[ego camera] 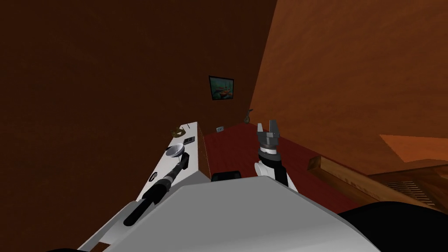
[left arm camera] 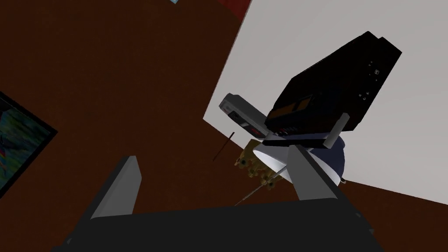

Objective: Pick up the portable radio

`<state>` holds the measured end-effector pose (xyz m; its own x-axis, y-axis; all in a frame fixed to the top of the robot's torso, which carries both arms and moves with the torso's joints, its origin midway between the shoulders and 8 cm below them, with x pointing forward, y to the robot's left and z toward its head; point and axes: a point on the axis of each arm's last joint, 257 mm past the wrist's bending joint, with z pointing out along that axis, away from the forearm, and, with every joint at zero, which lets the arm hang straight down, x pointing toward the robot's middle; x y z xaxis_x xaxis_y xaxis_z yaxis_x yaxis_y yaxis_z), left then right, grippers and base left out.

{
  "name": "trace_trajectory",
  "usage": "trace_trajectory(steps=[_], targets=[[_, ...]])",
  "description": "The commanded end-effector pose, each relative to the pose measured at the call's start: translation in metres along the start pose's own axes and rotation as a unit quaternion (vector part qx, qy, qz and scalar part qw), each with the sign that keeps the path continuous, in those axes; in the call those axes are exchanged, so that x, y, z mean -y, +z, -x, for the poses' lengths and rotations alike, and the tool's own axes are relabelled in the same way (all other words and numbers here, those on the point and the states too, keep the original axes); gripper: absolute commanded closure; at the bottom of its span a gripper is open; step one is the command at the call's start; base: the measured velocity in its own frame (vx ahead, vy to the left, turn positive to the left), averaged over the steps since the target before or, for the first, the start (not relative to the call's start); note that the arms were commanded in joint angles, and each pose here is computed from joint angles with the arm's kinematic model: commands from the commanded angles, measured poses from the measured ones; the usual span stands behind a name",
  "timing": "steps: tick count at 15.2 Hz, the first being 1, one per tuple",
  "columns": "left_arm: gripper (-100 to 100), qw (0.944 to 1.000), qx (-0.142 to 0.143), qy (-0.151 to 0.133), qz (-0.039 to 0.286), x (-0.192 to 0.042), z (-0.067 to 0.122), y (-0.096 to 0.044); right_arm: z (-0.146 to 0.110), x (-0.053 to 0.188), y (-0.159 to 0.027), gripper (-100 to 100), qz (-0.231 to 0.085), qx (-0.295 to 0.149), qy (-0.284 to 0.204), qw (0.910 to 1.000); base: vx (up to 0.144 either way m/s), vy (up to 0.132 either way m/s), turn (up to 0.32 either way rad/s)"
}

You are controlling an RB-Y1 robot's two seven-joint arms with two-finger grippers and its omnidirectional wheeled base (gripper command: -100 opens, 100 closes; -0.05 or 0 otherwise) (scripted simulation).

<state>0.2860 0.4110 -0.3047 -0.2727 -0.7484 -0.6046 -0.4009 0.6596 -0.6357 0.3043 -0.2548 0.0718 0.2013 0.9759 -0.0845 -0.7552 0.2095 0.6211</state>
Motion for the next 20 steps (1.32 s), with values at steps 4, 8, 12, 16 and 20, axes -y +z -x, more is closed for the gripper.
trace_trajectory(steps=[4,8,12,16,20], targets=[[-100,0.9963,-0.019,0.043,0.072,-0.049,0.004,-0.011,0.0,0.0,0.0,0,0.0,0.0,0.0,1.0,0.067,0.01,-0.087],[-100,0.9903,-0.03,0.072,0.116,-0.079,0.008,-0.021,0.0,0.0,0.0,0,0.0,0.0,0.0,1.0,0.076,0.038,-0.073],[-100,0.9809,-0.04,0.103,0.16,-0.108,0.015,-0.033,0.0,0.0,0.0,0,0.0,0.0,0.0,1.0,0.084,0.062,-0.076],[-100,0.9838,-0.029,0.091,0.151,-0.11,0.015,-0.02,0.0,0.0,0.0,0,0.0,0.0,0.0,1.0,0.032,0.015,-0.059],[100,0.9834,-0.031,0.093,0.153,-0.109,0.015,-0.023,0.0,0.0,0.0,0,0.0,0.0,0.0,1.0,0.003,-0.001,0.0]])
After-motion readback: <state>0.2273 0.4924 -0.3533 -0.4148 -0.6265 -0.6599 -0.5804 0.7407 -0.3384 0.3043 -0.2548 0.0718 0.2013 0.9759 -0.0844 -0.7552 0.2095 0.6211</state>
